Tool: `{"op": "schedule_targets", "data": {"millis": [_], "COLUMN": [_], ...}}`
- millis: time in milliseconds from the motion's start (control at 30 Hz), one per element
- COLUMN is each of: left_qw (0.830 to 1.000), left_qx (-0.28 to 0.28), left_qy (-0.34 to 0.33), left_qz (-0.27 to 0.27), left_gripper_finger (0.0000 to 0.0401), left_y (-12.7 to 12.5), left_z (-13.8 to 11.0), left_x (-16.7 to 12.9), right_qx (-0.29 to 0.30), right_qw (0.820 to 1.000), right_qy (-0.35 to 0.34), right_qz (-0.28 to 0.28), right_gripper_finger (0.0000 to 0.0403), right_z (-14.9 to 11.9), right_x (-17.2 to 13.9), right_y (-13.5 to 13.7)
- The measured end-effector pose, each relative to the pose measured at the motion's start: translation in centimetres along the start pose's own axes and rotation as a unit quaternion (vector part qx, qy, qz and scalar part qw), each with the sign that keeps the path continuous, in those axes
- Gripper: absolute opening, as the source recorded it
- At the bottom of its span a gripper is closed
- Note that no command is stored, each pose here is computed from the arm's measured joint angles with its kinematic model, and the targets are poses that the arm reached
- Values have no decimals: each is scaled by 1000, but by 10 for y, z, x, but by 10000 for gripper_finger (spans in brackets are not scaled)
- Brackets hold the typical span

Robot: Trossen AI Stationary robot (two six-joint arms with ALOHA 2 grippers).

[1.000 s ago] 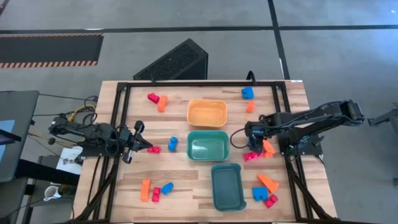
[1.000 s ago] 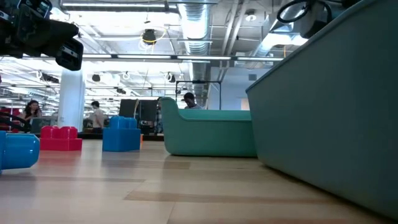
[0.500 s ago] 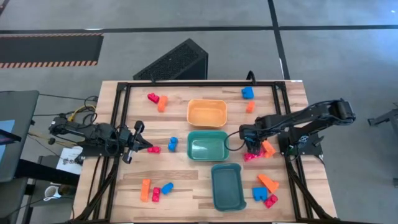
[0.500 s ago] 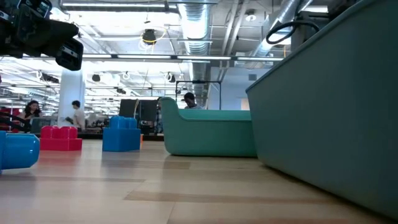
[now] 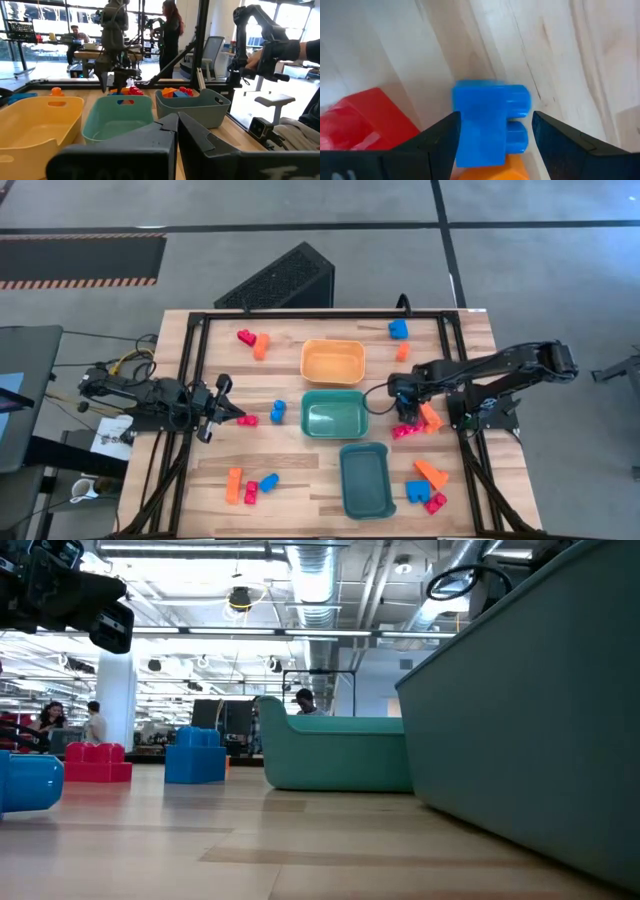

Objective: Sort & place blocks by color
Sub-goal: Put the blue game piece into the blue bin

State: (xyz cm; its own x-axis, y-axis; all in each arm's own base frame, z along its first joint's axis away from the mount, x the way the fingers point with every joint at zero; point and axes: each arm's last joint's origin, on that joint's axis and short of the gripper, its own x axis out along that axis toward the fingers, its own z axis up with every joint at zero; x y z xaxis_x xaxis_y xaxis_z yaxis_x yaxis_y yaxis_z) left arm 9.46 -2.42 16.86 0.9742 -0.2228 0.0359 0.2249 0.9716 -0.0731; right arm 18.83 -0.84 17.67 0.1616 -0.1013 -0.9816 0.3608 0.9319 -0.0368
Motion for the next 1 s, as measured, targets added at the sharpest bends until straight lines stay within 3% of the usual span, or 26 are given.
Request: {"op": "schedule_targets", "data": {"millis": [267,667,1000], "left_qw": [1000,1000,1000], "left_qx": [0,0,0], "left_qy": [0,0,0], "left_qz": [0,0,0], "left_gripper_finger": [0,0,0], "left_y": [0,0,0], "left_z": [0,0,0], "left_x": [0,0,0], "right_qx": [-2,31,38], "right_qw": [1000,997,996], "right_qy": [2,70,75], "right_qz": [10,-18,-37], "right_gripper_finger": [270,270,270], "right_z": [-6,1,9], "right_x": [-6,22,35], "right_y": [5,7,1]}}
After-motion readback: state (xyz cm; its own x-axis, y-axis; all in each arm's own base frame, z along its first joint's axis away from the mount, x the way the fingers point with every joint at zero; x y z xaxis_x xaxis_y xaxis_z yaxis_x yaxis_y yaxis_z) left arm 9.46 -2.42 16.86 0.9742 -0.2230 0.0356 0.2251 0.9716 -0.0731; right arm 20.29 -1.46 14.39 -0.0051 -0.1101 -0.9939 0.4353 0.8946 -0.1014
